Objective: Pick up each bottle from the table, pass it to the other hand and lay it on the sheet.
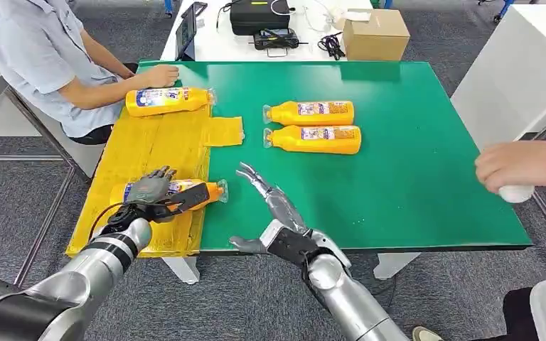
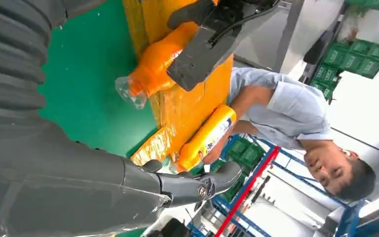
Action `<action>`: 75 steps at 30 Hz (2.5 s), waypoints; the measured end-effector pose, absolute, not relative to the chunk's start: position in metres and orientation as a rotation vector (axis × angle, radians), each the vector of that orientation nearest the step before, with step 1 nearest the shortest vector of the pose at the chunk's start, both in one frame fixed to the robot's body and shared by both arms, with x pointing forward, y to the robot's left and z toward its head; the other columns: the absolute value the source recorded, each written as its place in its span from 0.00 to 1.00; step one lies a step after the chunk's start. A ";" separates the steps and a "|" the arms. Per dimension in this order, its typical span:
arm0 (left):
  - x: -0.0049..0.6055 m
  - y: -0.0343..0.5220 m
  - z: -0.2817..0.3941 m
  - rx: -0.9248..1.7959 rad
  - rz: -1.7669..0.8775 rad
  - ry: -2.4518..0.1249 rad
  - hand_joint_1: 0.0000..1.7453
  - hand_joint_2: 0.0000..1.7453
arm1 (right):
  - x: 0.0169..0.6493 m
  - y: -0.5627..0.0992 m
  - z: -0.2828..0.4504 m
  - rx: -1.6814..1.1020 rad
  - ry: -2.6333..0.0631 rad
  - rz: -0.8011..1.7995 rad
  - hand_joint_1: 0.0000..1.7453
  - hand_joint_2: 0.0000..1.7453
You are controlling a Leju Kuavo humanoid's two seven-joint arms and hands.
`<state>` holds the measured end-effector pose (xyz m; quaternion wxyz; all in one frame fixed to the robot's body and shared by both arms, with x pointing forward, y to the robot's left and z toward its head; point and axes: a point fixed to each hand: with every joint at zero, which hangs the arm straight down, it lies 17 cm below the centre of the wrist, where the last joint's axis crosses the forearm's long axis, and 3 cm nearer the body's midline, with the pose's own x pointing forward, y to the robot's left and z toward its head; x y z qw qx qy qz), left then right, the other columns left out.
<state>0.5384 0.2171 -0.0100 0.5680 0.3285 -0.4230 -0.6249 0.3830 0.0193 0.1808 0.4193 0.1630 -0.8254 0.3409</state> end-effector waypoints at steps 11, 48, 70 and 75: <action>0.544 0.207 0.003 0.803 -1.483 -1.086 0.00 1.00 | 0.386 0.017 0.178 0.399 -2.063 0.849 0.00 1.00; 0.550 0.147 0.039 0.735 -1.580 -1.287 0.00 1.00 | 0.388 0.007 0.167 0.344 -2.047 0.799 0.00 1.00; 0.547 0.123 0.053 0.706 -1.597 -1.381 0.00 1.00 | 0.387 0.005 0.162 0.336 -2.040 0.797 0.00 1.00; 0.541 0.115 0.054 0.671 -1.598 -1.413 0.00 1.00 | 0.387 0.004 0.161 0.330 -2.040 0.799 0.00 1.00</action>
